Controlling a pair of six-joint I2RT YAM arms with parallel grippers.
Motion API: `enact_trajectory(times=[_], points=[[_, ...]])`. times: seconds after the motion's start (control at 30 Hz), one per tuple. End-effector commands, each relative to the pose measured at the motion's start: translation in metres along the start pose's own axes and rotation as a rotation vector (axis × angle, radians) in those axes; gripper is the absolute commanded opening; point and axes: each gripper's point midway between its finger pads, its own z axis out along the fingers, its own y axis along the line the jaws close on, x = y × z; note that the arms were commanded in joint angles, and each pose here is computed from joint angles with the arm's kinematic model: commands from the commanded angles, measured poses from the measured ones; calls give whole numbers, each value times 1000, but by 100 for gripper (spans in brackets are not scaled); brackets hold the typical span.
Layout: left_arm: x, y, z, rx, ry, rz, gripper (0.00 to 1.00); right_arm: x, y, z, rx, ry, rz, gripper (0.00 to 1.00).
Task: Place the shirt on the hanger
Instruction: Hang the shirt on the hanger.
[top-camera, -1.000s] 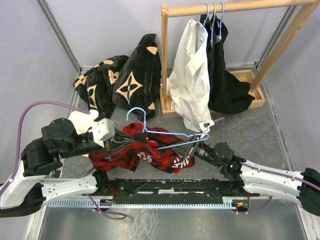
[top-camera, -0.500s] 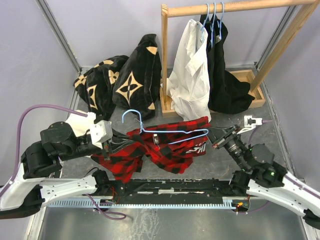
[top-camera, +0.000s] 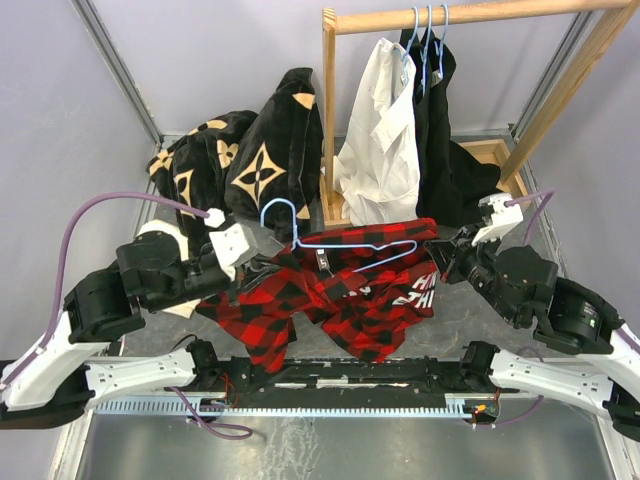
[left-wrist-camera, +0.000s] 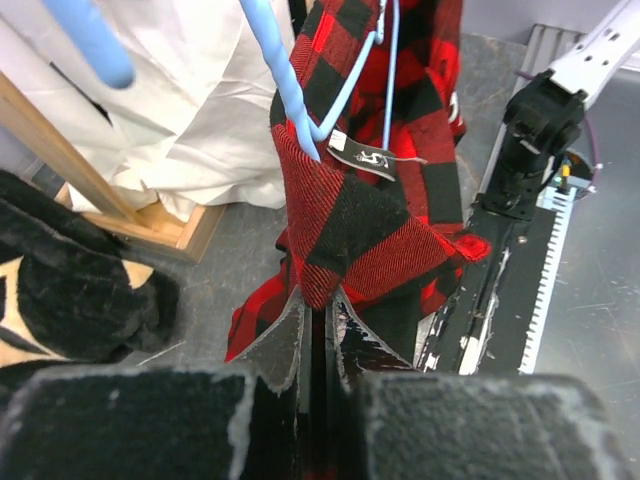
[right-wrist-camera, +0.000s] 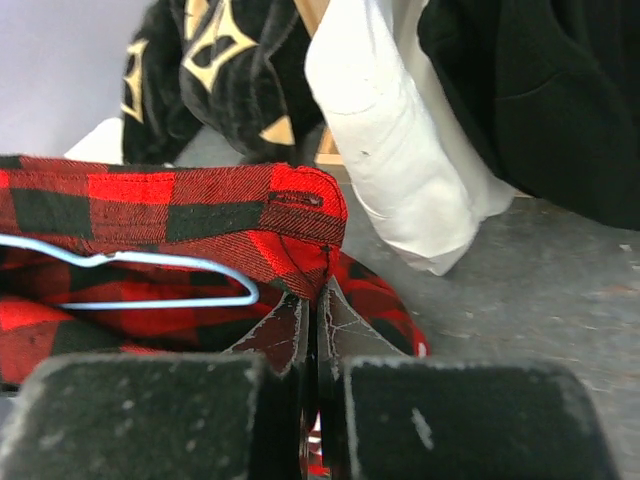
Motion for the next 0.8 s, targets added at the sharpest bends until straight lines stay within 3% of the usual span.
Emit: enact_trajectory(times=[0.0,0.1,0.37,0.6,0.67,0.73,0.77], points=[[-12,19,-1,-91,5,43,3,-12,-21,-8,99,23,-166,0],[-9,30,4,-151,41,42,3,-23,-11,-7,64,14,-197,0],[-18,46,21,-233,52,56,3,-39,58,-3,-241,-4,-181,2],[-62,73,8,-389,-141,34,3,22,140,4,-610,218,-175,12],[-71,77,-1,-417,-188,42,3,49,150,3,-646,273,-220,18],[-75,80,-13,-436,-230,46,3,66,138,3,-596,319,-286,31],[-72,80,-16,-440,-239,50,3,69,127,3,-556,326,-307,42]])
